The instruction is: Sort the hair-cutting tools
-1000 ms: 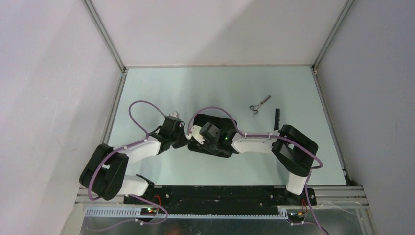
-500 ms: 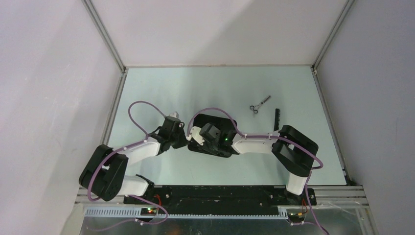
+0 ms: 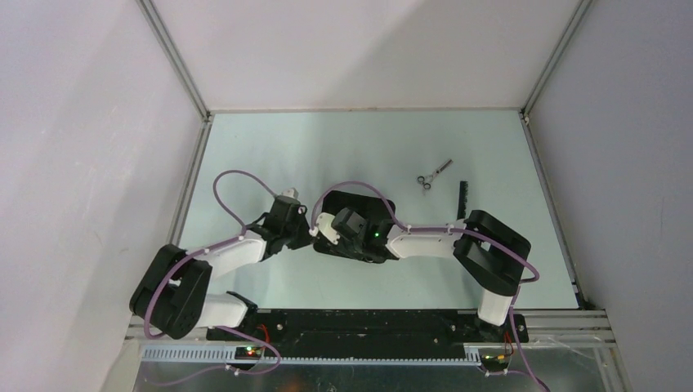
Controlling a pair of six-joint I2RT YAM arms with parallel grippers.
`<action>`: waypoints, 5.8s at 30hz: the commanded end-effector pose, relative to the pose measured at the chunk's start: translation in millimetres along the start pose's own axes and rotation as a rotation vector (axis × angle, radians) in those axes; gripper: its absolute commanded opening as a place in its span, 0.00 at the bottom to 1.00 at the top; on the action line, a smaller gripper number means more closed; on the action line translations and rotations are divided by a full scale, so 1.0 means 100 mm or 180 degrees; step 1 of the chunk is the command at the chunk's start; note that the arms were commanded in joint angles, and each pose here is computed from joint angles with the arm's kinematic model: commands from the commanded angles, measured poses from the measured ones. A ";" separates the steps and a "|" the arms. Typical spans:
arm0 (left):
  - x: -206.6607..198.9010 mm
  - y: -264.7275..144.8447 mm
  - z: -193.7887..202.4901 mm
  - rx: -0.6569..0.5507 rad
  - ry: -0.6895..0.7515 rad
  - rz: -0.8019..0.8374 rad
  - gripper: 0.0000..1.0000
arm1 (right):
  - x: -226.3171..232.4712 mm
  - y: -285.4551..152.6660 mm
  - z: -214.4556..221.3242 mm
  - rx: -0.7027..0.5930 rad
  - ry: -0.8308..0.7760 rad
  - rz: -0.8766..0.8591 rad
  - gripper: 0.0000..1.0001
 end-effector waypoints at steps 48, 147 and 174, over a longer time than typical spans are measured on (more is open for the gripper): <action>-0.15 -0.78 -0.04 -0.0623 0.0624 -0.0366 0.99 | -2.49 -0.41 1.30 0.0632 0.4343 0.2487 0.51; -2.67 0.38 1.32 0.0912 0.2288 0.0331 0.53 | -0.69 -3.25 1.47 -0.1263 0.4210 0.3575 0.99; -1.94 0.08 1.32 0.0982 0.3103 -0.0317 0.00 | -0.67 -3.13 1.47 -0.1243 0.4159 0.3370 0.99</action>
Point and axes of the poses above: each gripper's point midway between its finger pads, its own y axis out along the fingers, its own x axis along the line the jaws close on, z = x × y, the point moved 9 cm from there along -y, back along the fingers, and after that the axes turned 4 degrees about -y, right-handed, at the moved point
